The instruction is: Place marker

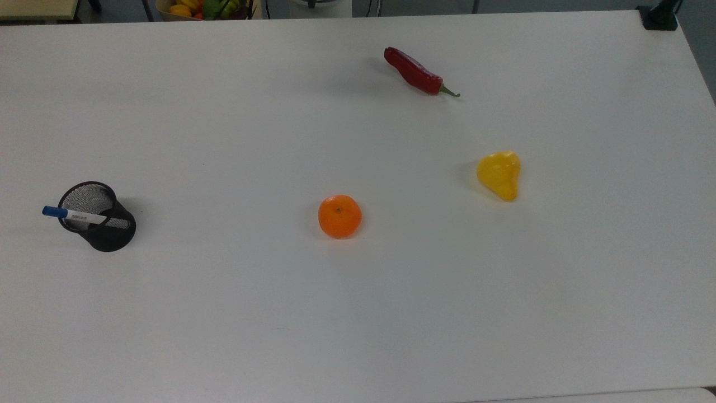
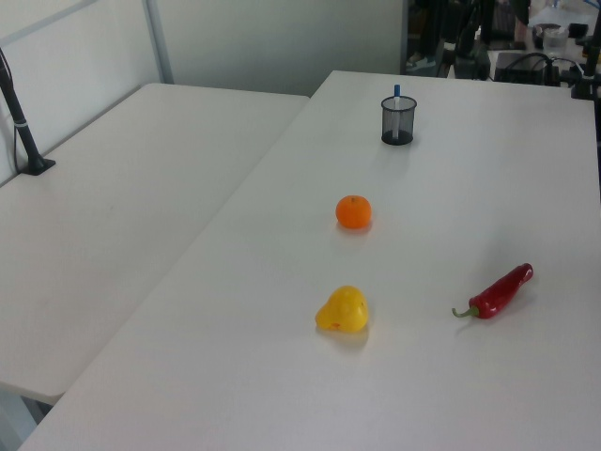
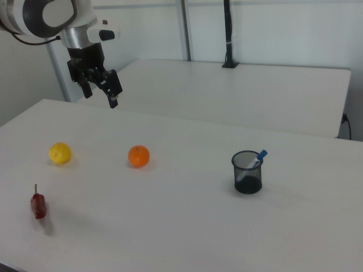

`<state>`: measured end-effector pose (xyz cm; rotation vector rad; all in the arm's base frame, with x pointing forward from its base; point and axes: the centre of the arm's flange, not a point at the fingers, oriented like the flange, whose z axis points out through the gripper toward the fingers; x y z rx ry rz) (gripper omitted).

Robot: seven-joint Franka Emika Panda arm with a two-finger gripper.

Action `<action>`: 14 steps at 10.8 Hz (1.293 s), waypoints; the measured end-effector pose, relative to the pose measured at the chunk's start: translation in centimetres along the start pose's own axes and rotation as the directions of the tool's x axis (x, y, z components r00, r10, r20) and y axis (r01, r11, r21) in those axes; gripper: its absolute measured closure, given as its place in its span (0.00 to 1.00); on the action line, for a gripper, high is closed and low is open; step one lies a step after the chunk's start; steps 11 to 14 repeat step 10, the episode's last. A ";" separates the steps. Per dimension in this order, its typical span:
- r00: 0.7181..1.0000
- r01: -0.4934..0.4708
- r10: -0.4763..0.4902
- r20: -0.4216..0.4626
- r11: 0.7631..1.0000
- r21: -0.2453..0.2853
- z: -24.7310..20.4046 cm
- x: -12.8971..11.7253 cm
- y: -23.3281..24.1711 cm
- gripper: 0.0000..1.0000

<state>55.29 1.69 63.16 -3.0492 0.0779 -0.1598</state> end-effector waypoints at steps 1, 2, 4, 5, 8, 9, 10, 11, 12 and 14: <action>0.999 0.048 -0.048 0.005 0.999 -0.019 0.3 0.1 0.1 0.00; 0.994 0.105 -0.105 0.008 0.994 -0.039 0.9 0.3 0.2 0.00; 0.983 0.186 -0.185 0.009 0.981 -0.050 2.1 0.8 0.4 0.00; 0.981 0.193 -0.192 0.012 0.980 -0.050 2.2 0.8 0.5 0.00; 0.981 0.195 -0.194 0.011 0.980 -0.051 2.1 0.8 0.6 0.00; 0.981 0.195 -0.194 0.010 0.980 -0.051 2.1 0.8 0.6 0.00; 0.981 0.195 -0.194 0.010 0.980 -0.051 2.1 0.8 0.6 0.00; 0.981 0.195 -0.194 0.010 0.980 -0.051 2.1 0.8 0.6 0.00; 0.981 0.195 -0.194 0.010 0.980 -0.051 2.1 0.8 0.6 0.00; 0.981 0.195 -0.194 0.010 0.980 -0.051 2.1 0.8 0.6 0.00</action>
